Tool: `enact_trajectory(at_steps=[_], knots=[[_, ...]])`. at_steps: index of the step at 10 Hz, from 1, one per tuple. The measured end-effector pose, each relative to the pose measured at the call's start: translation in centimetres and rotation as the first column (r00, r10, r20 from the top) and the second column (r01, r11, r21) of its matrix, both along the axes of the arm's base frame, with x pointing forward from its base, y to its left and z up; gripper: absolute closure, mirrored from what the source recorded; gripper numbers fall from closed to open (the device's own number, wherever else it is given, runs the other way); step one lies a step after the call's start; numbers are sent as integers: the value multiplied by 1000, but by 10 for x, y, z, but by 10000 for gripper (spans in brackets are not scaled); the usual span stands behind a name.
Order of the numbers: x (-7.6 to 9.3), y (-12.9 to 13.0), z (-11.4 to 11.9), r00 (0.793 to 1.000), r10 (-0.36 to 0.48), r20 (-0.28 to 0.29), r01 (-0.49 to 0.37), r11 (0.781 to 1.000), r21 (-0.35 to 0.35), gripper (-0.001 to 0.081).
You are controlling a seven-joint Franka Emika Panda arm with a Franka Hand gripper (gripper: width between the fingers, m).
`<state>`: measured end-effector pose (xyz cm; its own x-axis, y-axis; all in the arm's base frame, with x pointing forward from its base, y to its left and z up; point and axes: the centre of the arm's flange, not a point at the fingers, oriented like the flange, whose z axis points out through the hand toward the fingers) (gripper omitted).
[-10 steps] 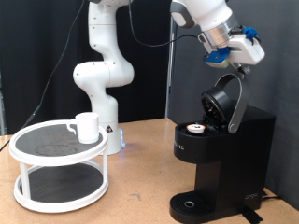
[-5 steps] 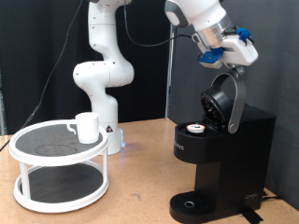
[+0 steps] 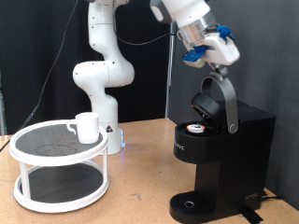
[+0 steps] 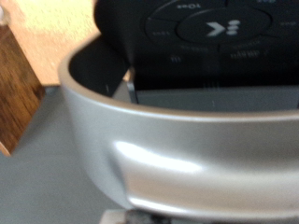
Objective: Make a cup of coffee with the keurig machine
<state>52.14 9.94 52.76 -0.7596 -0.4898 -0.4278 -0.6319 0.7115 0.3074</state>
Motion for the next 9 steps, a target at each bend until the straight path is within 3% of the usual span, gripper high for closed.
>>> enact_trajectory(at_steps=[3,6,9], knots=[[6,-35,-16,997,-71,-11,70,995,-77,806],[16,-53,-35,989,-140,-40,133,980,-151,806],[33,-63,-67,982,-183,-49,173,971,-164,806]])
